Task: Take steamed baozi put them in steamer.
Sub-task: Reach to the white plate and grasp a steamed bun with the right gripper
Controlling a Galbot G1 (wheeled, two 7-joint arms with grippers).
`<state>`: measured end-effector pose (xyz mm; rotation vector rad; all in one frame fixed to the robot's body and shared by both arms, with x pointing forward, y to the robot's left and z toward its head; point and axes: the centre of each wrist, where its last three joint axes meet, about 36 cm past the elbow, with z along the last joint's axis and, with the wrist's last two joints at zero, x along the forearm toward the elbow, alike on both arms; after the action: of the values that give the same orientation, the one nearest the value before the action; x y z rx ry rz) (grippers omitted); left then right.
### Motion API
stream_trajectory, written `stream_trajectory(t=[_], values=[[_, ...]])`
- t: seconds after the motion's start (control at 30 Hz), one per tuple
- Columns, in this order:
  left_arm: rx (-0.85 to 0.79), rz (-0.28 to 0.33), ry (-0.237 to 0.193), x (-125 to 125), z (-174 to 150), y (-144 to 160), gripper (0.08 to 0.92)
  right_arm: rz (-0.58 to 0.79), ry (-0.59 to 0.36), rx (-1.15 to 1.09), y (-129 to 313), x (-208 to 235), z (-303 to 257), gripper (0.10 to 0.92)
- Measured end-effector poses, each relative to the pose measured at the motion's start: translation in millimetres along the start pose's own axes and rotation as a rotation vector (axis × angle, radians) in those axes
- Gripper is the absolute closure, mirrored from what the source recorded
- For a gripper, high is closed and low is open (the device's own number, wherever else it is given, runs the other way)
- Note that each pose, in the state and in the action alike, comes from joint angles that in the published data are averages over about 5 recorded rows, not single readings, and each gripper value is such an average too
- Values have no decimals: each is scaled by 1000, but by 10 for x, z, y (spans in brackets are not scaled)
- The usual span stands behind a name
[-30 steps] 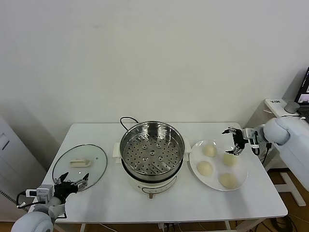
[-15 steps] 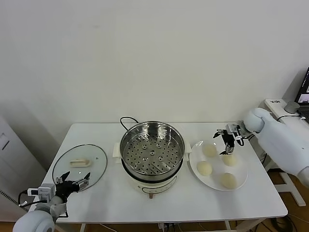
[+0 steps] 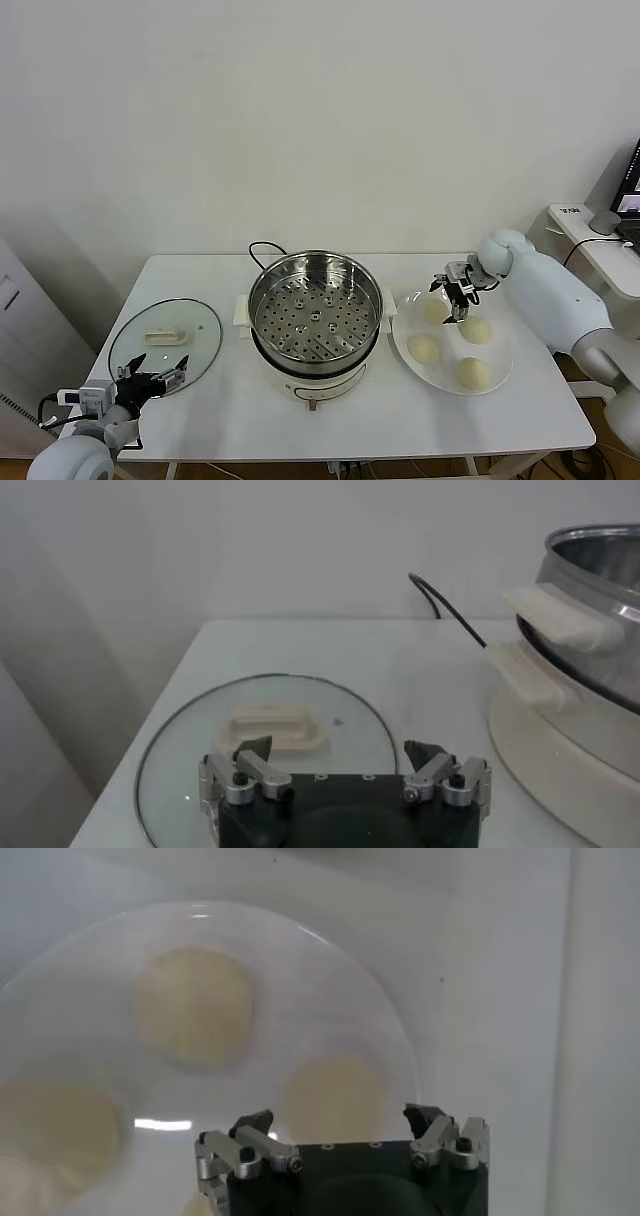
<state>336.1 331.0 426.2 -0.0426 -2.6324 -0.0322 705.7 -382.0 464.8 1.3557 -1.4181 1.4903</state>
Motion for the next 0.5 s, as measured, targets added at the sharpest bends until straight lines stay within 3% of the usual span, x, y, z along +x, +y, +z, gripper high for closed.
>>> stream_trajectory(t=[0.3,0.5], values=[[1,4,-4,19,-12,-12,177,4,17,-11,13,-39,45,505],[2,5,-7,34,-25,-19,177,13,16,-12,2,3,64,554]])
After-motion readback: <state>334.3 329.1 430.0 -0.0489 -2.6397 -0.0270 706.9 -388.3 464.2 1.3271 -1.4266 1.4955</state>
